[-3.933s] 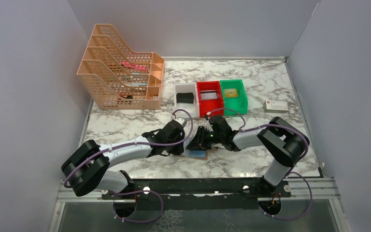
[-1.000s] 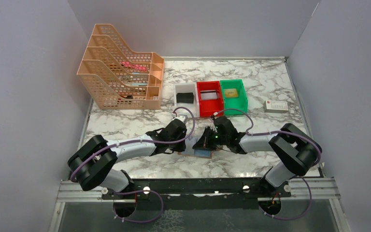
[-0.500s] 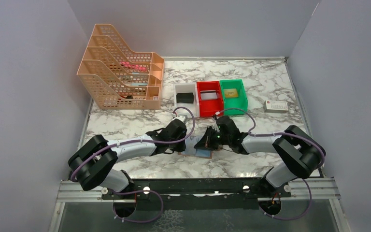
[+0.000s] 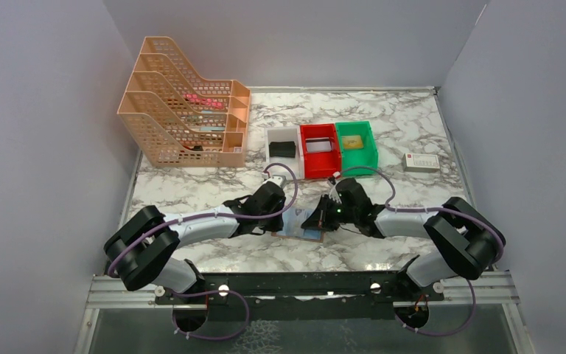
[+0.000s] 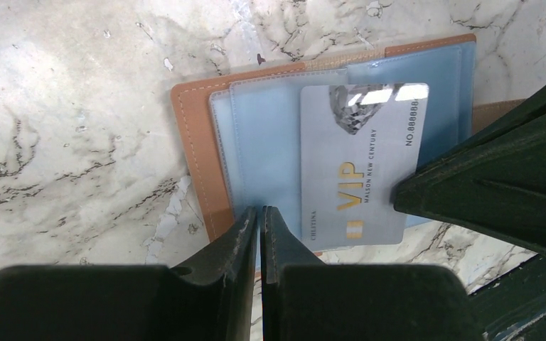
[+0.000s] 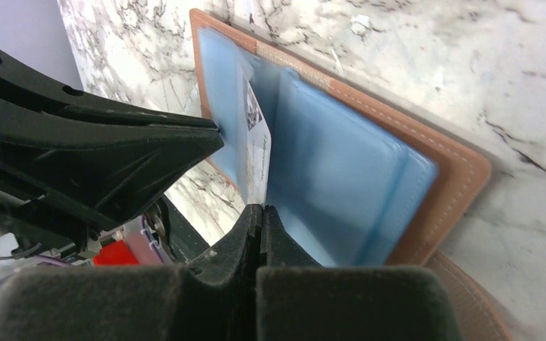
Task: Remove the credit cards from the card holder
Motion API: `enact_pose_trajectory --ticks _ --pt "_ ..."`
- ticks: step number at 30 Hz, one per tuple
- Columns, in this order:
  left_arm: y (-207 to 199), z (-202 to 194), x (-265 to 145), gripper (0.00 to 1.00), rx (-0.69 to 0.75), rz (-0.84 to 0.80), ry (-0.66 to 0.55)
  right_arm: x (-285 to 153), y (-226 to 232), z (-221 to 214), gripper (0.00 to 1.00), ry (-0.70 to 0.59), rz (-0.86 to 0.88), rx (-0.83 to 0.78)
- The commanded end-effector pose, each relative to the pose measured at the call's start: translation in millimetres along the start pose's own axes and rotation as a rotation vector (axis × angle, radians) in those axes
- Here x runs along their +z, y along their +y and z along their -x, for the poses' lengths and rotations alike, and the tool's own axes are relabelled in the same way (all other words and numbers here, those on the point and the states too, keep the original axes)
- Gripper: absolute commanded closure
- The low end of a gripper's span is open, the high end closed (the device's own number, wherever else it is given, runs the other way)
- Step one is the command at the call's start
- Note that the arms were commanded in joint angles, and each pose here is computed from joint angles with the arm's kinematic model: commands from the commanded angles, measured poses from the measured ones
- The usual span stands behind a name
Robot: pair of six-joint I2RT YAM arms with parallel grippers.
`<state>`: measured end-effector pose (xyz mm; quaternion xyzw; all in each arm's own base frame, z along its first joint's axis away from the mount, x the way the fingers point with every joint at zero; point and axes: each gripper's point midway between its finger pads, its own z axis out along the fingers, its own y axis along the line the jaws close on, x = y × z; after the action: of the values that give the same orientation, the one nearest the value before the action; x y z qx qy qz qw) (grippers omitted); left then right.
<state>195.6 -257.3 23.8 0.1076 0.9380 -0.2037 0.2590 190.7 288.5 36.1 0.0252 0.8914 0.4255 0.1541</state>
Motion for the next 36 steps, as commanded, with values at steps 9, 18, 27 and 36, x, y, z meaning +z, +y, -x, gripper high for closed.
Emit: enact_pose_trajectory --ticks 9,18,27,36 --pt "8.4 1.3 -11.9 0.79 0.029 0.054 0.006 -5.9 -15.8 -6.6 0.99 0.001 -0.042 0.005" --pt "-48.7 42.4 -33.9 0.52 0.075 -0.198 -0.112 -2.6 -20.0 -5.7 0.99 -0.005 -0.058 0.021" --pt "-51.6 14.9 -7.7 0.56 0.044 -0.227 0.011 -4.3 -17.1 -5.0 0.96 -0.034 -0.026 0.05" --pt "-24.1 -20.8 6.5 0.71 0.018 -0.143 0.103 -0.8 -13.8 -7.8 0.9 -0.045 0.033 0.121"
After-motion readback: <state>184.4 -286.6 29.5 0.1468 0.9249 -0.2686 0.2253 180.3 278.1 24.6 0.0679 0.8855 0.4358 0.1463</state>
